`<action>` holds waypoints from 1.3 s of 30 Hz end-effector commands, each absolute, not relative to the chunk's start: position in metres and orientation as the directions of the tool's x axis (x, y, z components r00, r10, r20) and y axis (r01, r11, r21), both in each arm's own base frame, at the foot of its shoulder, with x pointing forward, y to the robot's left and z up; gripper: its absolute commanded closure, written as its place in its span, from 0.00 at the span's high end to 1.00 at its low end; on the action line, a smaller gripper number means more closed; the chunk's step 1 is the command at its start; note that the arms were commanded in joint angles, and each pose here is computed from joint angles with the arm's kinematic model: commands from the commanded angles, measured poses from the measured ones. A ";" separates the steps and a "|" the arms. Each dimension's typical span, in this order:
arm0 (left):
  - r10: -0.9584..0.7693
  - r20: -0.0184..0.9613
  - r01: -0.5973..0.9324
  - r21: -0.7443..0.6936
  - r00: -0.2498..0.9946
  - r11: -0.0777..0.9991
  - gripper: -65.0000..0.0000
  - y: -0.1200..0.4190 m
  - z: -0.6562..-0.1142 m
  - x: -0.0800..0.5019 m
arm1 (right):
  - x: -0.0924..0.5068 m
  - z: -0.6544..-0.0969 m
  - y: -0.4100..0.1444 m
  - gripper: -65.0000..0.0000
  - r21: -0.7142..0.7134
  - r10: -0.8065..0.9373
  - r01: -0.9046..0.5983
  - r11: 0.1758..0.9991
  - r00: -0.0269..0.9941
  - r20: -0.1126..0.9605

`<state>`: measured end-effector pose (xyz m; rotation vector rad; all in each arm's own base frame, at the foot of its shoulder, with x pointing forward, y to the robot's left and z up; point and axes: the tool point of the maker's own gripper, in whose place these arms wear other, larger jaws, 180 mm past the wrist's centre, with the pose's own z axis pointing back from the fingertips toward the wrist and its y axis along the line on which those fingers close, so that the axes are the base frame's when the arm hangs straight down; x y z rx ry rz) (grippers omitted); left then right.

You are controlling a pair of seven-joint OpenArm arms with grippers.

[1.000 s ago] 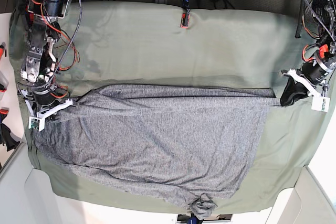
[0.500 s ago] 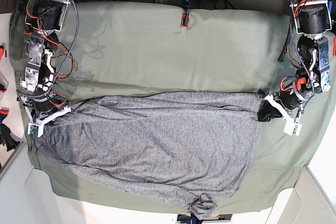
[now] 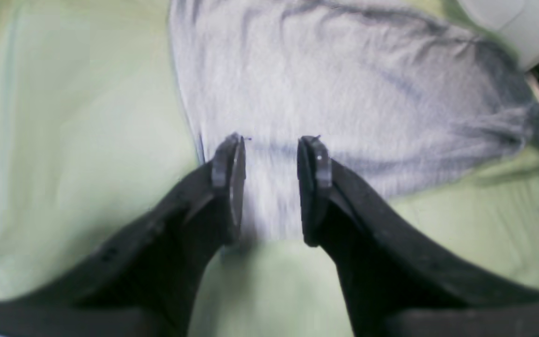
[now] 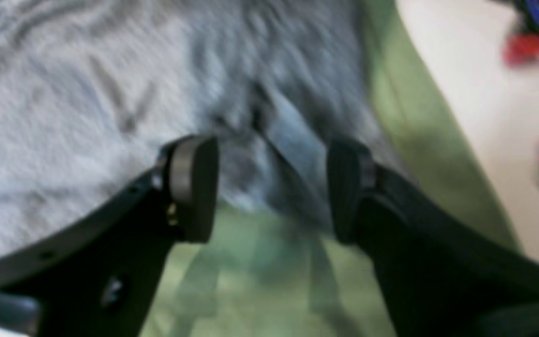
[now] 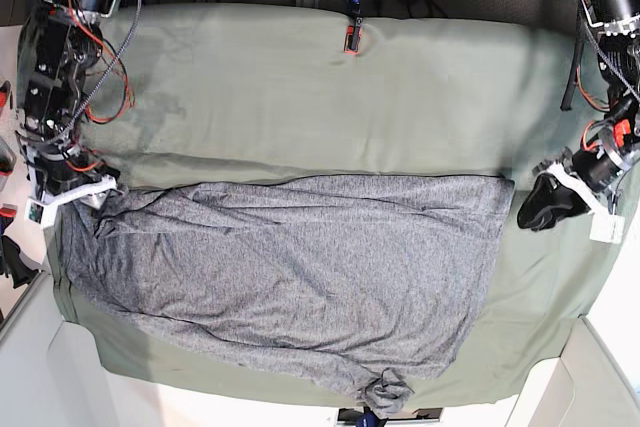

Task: Fold the T-shirt properly
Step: 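Drag the hem with both grippers across the shirt toward the collar, then open both grippers and release the folded hem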

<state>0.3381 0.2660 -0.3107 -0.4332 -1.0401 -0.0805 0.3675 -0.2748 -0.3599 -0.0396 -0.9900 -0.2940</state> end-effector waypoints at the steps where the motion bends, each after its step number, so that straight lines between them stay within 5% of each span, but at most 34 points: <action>1: 0.140 0.872 0.286 -0.300 0.470 0.910 0.34 0.269 -0.295 0.339 | 0.373 -0.338 -0.282 0.56 0.108 -0.223 0.265 0.958 0.454 0.862; 10: 0.189 0.778 0.223 -0.389 0.599 0.894 0.34 0.260 -0.349 0.282 | 0.323 -0.371 -0.302 0.56 0.135 -0.303 0.342 0.930 0.507 0.807; 39: 0.269 0.803 0.073 -0.360 0.532 0.930 0.34 0.271 -0.356 0.301 | 0.343 -0.376 -0.308 0.56 0.182 -0.350 0.376 0.909 0.450 0.821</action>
